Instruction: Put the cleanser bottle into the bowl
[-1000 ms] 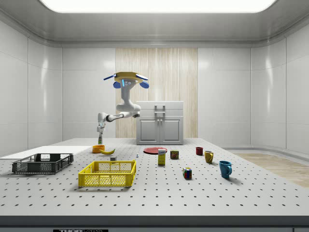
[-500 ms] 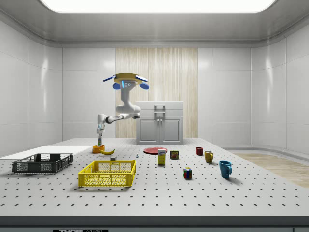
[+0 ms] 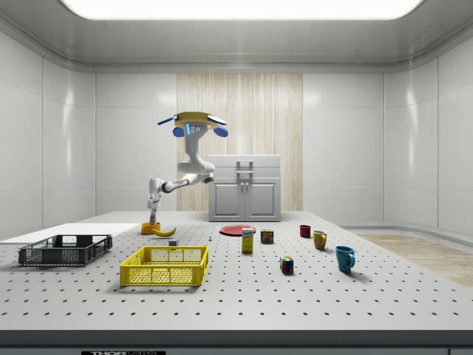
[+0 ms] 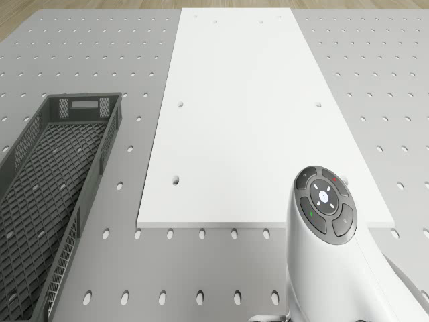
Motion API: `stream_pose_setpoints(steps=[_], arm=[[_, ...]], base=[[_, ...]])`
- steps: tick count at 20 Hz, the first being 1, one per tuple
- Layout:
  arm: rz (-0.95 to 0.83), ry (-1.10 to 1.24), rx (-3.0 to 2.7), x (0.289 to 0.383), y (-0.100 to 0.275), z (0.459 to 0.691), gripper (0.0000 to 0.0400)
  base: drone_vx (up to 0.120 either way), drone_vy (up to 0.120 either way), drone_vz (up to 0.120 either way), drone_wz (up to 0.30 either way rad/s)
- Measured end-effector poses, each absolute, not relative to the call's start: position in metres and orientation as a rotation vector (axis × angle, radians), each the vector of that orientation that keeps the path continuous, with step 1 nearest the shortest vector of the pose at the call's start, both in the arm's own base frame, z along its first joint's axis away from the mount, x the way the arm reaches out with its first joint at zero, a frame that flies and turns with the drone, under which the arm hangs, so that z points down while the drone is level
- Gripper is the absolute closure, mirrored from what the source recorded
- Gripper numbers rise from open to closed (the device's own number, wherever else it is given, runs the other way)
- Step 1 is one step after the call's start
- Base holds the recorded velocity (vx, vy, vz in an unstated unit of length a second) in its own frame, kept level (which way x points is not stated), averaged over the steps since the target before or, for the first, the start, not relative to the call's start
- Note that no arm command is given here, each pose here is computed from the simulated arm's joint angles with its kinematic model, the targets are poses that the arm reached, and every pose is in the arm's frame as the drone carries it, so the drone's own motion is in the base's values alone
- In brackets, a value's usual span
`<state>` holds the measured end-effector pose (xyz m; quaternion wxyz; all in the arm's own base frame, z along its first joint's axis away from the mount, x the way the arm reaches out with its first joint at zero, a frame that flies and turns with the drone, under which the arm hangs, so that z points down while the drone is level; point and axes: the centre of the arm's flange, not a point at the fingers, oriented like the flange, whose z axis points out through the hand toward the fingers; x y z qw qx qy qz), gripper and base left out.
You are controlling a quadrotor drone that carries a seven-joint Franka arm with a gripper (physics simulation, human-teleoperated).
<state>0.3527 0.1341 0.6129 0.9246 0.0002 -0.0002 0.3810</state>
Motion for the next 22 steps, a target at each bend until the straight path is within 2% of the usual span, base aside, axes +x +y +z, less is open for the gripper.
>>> stream_pose_setpoints(steps=[7, 10, 13, 17, 22], arm=[[0.783, -0.001, 0.000, 0.3527, 0.134, 0.636, 0.0257], [0.784, -0.001, 0.001, 0.3527, 0.134, 0.641, 0.0132], [0.785, -0.002, 0.001, 0.3527, 0.134, 0.638, 0.0062], [0.785, -0.002, 0.002, 0.3527, 0.134, 0.629, 0.0023], [0.786, -0.002, 0.002, 0.3527, 0.134, 0.624, 0.0007]], base=[[0.000, 0.000, 0.000, 0.000], [0.000, 0.000, 0.000, 0.000], [0.000, 0.000, 0.000, 0.000], [0.000, 0.000, 0.000, 0.000], [0.000, 0.000, 0.000, 0.000]])
